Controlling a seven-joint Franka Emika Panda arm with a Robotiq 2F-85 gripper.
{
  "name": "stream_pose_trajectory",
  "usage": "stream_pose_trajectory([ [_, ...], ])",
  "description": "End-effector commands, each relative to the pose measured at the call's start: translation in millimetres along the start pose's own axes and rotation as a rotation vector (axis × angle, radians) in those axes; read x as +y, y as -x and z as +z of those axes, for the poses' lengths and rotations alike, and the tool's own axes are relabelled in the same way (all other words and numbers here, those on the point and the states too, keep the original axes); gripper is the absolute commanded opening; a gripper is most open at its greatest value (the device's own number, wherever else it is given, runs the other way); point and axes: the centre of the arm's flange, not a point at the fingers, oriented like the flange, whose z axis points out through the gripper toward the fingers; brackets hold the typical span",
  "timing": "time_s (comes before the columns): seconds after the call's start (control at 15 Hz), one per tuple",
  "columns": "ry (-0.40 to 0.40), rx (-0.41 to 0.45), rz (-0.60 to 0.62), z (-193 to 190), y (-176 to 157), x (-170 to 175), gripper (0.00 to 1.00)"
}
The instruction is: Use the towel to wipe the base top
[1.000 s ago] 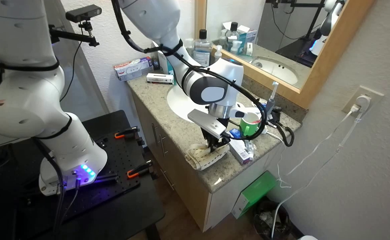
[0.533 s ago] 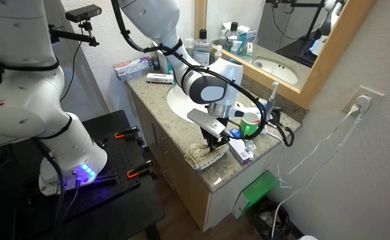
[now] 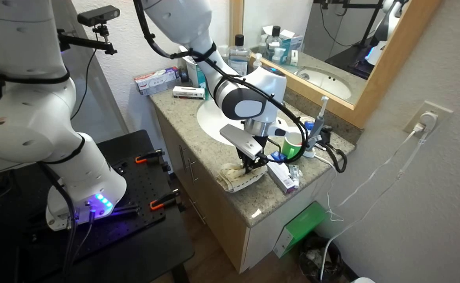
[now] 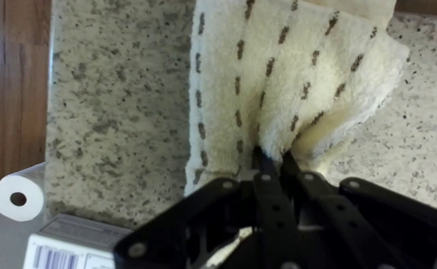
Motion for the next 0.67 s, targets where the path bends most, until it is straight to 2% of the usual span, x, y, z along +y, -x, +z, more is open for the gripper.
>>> stream_pose_trajectory([
  [0.0,-0.025,-0.006,-0.041,8,-6,-23,0.02],
  [0.6,-0.052,-0.041,-0.105,13,7,-53,0.02],
])
